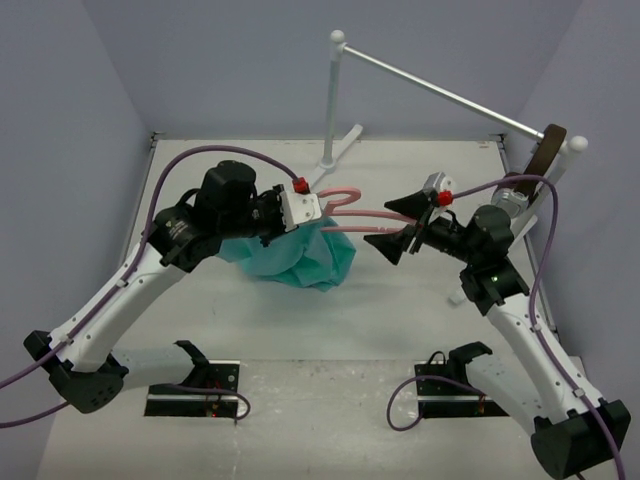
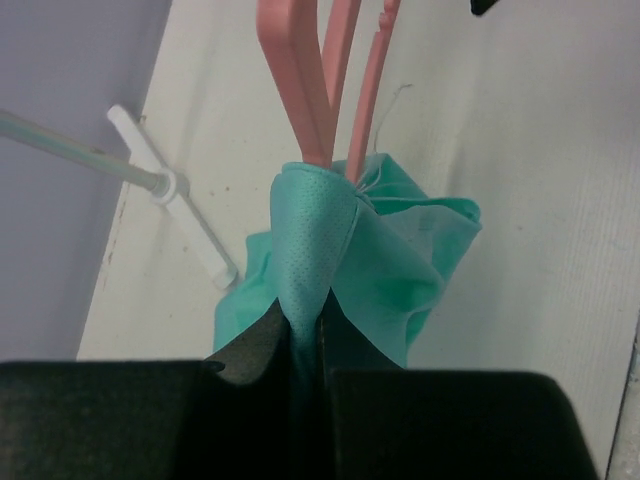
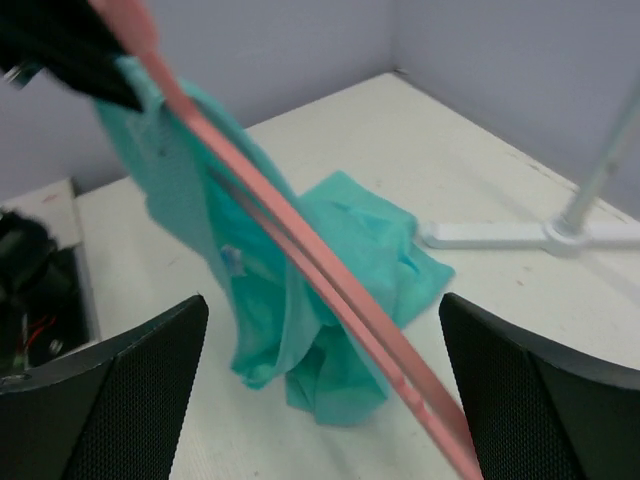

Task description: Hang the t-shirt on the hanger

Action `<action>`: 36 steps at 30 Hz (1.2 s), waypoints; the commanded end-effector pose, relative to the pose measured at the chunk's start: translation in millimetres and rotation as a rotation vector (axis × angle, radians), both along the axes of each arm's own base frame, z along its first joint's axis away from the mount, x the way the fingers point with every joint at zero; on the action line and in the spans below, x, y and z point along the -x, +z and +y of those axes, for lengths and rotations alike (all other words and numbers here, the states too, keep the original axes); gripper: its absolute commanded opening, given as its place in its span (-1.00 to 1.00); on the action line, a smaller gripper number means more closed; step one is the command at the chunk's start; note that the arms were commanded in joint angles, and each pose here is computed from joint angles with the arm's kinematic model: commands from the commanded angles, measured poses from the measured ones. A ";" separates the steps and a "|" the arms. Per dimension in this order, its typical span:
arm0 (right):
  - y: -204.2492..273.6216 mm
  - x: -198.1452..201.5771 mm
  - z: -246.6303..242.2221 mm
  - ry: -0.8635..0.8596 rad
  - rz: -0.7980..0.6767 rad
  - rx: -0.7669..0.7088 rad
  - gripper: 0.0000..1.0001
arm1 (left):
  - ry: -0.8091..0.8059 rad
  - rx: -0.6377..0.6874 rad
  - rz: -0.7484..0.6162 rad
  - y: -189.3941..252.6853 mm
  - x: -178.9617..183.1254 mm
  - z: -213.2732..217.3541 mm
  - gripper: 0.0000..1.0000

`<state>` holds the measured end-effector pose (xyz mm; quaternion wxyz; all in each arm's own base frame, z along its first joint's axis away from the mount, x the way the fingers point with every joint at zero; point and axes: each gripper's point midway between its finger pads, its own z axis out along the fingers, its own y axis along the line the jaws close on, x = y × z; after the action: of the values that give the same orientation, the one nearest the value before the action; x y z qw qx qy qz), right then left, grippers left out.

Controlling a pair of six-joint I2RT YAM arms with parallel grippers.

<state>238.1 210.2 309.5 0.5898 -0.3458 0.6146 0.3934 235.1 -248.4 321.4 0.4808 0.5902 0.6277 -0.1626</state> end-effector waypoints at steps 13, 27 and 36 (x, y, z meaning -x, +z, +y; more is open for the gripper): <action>-38.9 -5.9 2.3 -0.438 0.636 -0.450 0.78 | 0.255 0.209 -0.129 52.4 -21.7 23.5 -1.00; -60.2 -25.2 121.7 -0.300 0.715 -0.331 0.12 | 0.203 0.293 -0.133 66.9 -13.2 14.3 -1.00; -106.3 -21.3 141.2 -0.319 0.809 -0.267 -0.20 | 0.228 0.330 -0.144 73.6 -14.9 16.7 -1.00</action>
<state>252.6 344.2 196.2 0.3844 -0.0076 0.7971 0.4656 249.2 -230.8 359.9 0.5787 0.4695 0.6495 -0.1511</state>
